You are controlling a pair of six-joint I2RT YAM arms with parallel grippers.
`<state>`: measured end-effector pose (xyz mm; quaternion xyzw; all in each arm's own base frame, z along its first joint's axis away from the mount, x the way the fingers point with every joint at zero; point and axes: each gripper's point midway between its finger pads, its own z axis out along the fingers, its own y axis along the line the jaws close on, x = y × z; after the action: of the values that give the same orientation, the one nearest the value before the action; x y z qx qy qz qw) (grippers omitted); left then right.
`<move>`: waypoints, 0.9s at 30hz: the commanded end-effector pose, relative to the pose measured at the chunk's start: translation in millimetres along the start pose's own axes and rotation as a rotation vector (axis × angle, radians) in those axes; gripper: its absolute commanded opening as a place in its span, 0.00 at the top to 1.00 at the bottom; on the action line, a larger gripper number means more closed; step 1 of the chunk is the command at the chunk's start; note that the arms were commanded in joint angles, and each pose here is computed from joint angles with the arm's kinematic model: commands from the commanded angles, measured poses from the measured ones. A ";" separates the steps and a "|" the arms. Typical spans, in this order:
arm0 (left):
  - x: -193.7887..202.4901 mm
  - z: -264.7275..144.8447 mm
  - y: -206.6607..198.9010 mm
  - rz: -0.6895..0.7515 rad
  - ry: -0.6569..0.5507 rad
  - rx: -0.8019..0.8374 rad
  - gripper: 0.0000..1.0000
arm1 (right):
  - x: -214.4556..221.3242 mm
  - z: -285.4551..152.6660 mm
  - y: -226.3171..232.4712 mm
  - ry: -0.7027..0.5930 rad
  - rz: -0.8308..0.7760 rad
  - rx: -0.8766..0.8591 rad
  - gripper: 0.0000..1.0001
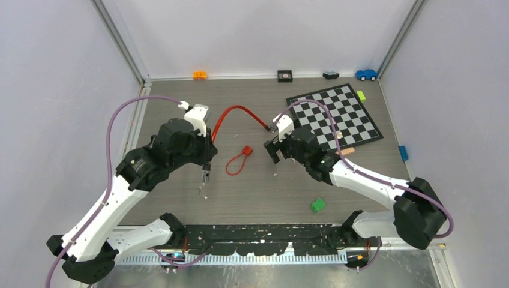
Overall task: Lock with the key
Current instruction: Adjust the lock.
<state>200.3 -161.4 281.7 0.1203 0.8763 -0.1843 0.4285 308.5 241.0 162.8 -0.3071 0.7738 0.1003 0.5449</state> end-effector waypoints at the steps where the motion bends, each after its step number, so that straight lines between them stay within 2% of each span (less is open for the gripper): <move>1: -35.8 -23.1 -11.7 0.235 -0.086 0.053 1.00 | -40.2 14.6 -5.8 -0.172 -0.115 -0.073 0.00; 7: -63.2 -35.7 -31.2 0.385 -0.168 0.051 1.00 | -59.1 17.5 -12.4 -0.293 -0.110 -0.116 0.00; 13: -77.0 -39.5 -48.7 0.396 -0.215 0.089 1.00 | -53.1 24.6 0.0 -0.282 -0.060 -0.184 0.01; 27: -92.3 -47.8 -49.9 0.357 -0.300 0.079 1.00 | -1.0 20.8 -6.1 -0.232 0.172 -0.094 0.21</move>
<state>197.2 -187.9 346.2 0.2995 0.7994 -0.1216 0.5064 320.2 249.2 129.6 -0.3141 0.7405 0.1963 0.5609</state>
